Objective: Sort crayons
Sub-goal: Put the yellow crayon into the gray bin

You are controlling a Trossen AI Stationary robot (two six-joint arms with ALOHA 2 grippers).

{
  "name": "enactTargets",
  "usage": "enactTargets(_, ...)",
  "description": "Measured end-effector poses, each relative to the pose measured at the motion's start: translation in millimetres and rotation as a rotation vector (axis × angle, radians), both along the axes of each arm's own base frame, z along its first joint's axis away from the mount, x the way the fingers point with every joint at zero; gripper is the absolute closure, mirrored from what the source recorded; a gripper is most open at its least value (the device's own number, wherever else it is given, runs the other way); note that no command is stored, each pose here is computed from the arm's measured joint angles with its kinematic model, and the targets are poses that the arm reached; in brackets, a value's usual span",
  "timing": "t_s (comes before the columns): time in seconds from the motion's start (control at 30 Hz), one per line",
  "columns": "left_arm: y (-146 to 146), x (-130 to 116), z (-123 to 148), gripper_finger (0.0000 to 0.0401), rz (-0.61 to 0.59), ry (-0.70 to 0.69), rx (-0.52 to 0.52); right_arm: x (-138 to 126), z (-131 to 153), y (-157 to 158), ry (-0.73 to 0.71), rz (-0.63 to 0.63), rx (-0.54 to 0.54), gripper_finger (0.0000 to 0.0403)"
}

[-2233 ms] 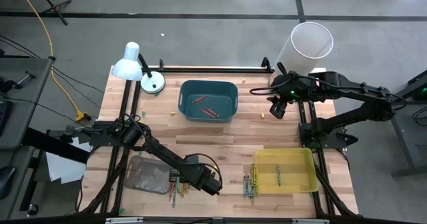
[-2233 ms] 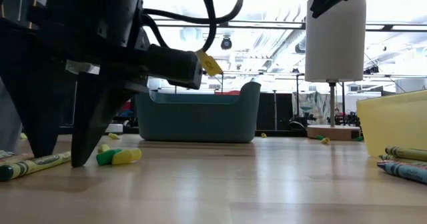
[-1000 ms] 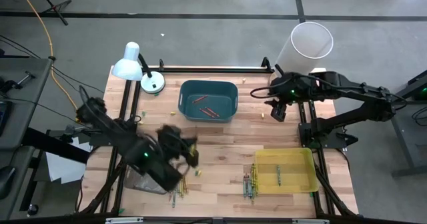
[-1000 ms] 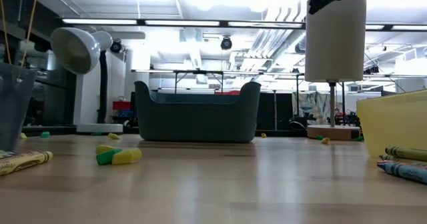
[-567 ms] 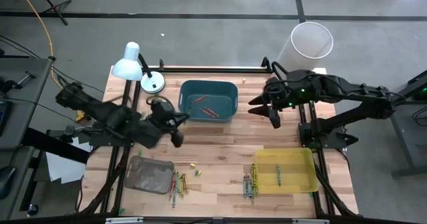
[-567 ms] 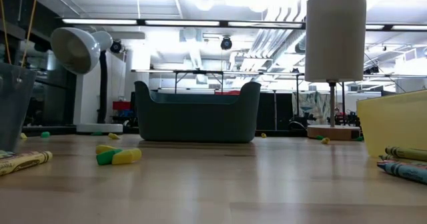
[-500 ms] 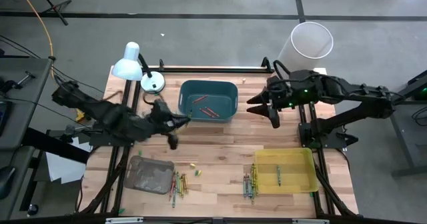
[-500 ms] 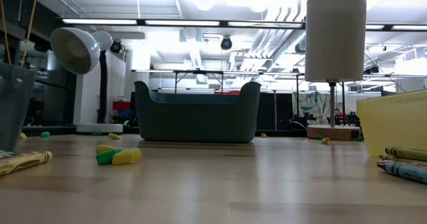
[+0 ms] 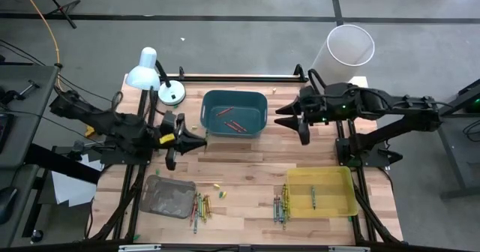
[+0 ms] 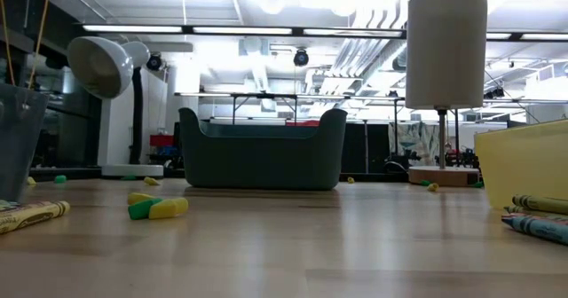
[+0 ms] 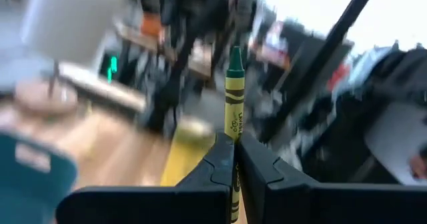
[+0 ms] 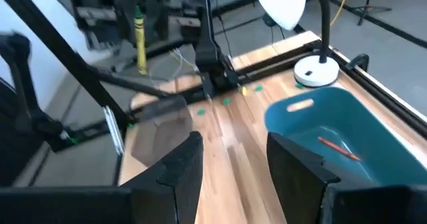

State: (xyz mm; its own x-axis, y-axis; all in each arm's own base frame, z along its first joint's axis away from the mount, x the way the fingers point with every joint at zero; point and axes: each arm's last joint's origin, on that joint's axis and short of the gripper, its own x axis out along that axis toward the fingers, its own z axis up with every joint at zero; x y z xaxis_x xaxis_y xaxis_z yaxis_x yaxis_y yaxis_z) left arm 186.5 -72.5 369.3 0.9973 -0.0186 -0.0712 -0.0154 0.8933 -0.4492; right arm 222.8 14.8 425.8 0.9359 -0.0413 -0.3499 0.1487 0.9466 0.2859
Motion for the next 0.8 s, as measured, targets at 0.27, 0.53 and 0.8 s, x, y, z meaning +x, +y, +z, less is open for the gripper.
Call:
enactTargets(0.27, -46.8, -12.5, 1.5, 0.0401, -0.034, 0.770, -0.088, 4.4, -17.7, 0.3, 0.163, 0.039, -0.097, 0.0243)
enactTargets(0.53, -112.8, -20.4, -62.1, 0.0401, -0.157, 1.354, -0.013, 21.1, -33.8, 3.2, 0.257, 0.113, -0.127, 0.0243)
enactTargets(0.8, -116.1, -21.3, -128.0, 0.0401, -0.222, 1.367, 0.073, 39.8, -43.4, 5.3, 0.266, 0.097, -0.053, 0.0243)
